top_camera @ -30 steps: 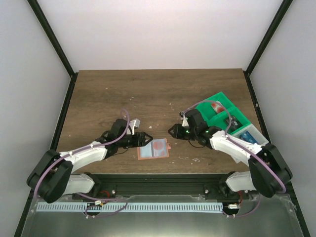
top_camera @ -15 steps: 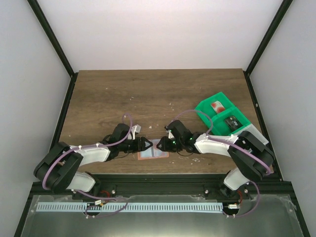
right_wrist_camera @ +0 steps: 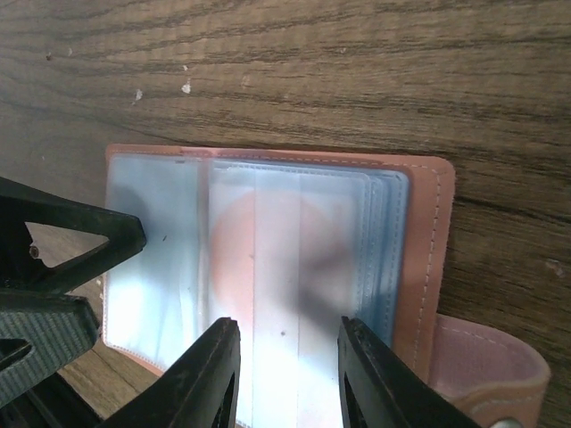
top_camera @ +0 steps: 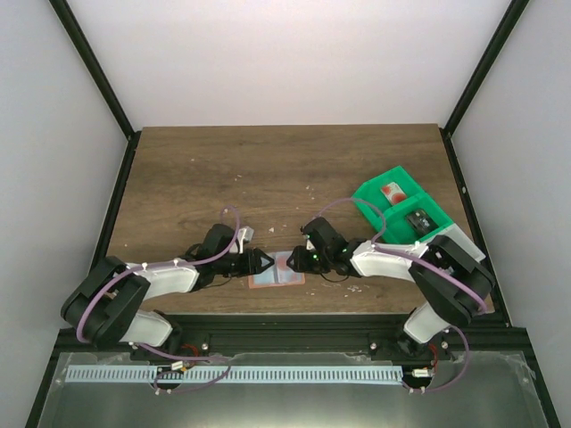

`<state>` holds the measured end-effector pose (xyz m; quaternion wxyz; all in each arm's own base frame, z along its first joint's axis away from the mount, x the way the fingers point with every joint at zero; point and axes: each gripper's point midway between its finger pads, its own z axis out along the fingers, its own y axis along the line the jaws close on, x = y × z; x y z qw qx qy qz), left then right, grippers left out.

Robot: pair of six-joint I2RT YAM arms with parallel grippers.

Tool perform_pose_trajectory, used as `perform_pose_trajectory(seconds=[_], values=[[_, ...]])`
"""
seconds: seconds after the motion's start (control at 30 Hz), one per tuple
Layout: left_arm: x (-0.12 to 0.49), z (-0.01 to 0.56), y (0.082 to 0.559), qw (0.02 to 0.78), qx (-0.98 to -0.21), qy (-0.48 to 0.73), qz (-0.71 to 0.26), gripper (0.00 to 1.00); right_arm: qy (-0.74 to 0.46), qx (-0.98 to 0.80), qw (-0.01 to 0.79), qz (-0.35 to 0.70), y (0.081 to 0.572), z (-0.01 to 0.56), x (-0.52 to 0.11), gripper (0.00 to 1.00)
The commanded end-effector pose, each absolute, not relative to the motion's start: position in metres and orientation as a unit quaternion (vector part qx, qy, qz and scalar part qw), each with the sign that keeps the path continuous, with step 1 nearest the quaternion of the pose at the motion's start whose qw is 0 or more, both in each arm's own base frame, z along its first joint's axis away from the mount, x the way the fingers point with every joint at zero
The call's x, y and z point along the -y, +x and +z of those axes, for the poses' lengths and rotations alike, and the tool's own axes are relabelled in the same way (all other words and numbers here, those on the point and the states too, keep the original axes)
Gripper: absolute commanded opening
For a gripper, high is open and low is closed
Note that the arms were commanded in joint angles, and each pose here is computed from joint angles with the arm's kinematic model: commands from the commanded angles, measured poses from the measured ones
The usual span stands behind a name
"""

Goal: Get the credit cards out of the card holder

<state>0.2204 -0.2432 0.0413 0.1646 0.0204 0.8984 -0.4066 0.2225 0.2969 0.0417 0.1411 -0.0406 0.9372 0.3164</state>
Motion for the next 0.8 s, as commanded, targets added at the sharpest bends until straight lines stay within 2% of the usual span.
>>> perform_pose_trajectory(seconds=[0.0,0.5,0.77], values=[[0.238,0.036,0.219,0.169,-0.902,0.023,-0.396,0.62,-0.038,-0.938,0.133,0.317,0.221,0.034,-0.298,0.32],[0.234,0.032,0.214,0.168,-0.904,0.023,-0.392,0.59,-0.044,-0.913,0.109,0.391,0.211,0.041,-0.320,0.33],[0.238,0.039,0.216,0.169,-0.899,0.025,-0.403,0.51,-0.050,-0.902,0.109,0.415,0.211,0.048,-0.327,0.34]])
